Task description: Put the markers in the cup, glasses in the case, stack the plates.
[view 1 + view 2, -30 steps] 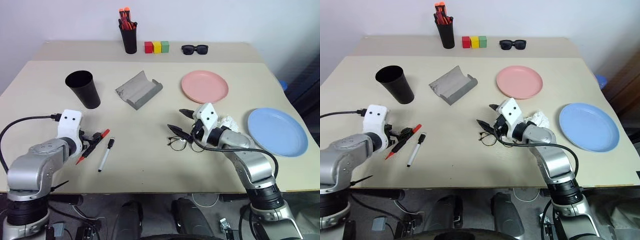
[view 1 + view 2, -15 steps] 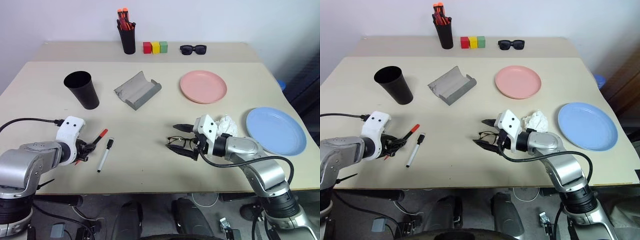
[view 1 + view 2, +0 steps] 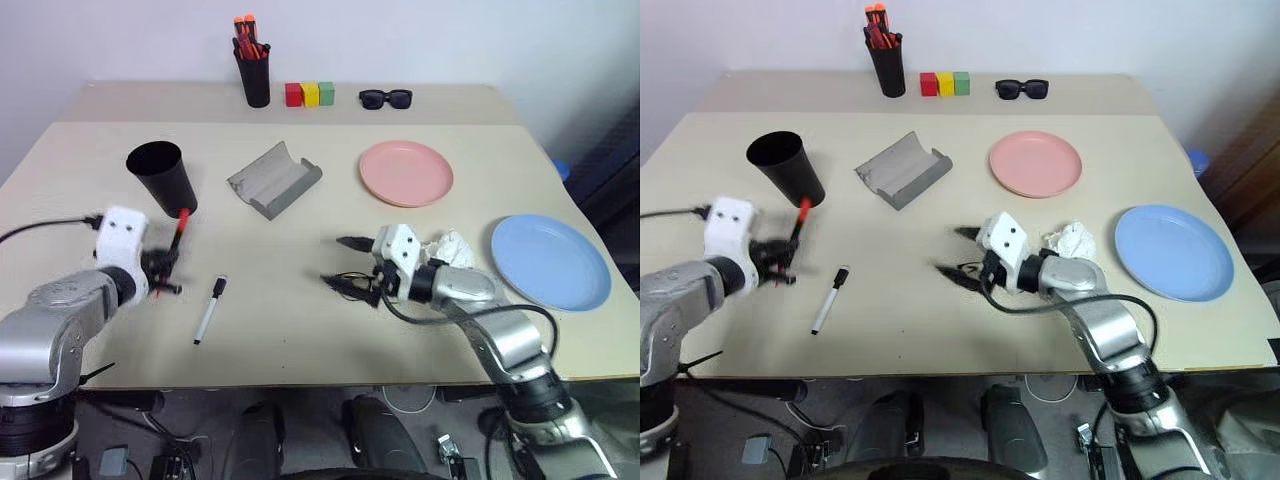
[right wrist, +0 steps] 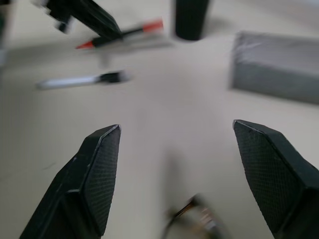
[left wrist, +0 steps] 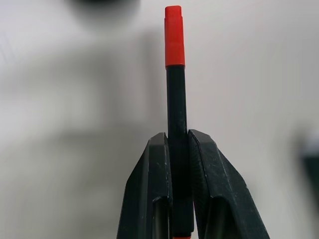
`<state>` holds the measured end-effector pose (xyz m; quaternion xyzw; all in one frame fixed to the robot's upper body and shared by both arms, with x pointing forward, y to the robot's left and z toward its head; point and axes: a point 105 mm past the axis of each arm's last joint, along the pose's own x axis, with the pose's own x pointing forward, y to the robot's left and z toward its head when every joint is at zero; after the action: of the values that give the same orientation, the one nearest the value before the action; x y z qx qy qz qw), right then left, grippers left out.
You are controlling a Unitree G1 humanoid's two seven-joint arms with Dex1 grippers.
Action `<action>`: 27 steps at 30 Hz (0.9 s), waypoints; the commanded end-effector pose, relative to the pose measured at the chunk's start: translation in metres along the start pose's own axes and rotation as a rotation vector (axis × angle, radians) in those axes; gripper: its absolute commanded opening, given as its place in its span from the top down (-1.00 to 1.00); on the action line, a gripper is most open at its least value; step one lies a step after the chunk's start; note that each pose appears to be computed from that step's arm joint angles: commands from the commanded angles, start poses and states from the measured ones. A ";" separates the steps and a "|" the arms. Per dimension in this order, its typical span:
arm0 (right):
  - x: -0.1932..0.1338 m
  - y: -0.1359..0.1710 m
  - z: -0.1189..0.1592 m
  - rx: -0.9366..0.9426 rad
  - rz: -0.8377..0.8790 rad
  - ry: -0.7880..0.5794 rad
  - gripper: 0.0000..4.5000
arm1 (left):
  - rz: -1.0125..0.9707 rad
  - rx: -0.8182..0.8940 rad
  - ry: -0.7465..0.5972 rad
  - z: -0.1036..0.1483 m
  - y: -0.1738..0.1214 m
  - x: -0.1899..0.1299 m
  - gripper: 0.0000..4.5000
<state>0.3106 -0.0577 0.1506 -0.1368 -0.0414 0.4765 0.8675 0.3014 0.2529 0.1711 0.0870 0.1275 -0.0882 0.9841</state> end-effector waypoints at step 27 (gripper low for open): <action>0.068 0.000 0.042 -0.024 -0.227 -0.293 -0.63 | 0.490 0.045 -0.739 0.129 0.054 0.074 0.98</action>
<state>0.3413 0.0070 0.1751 -0.0817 -0.1651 0.3925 0.9011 0.4178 0.2686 0.2565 0.0998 -0.2110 0.1120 0.9659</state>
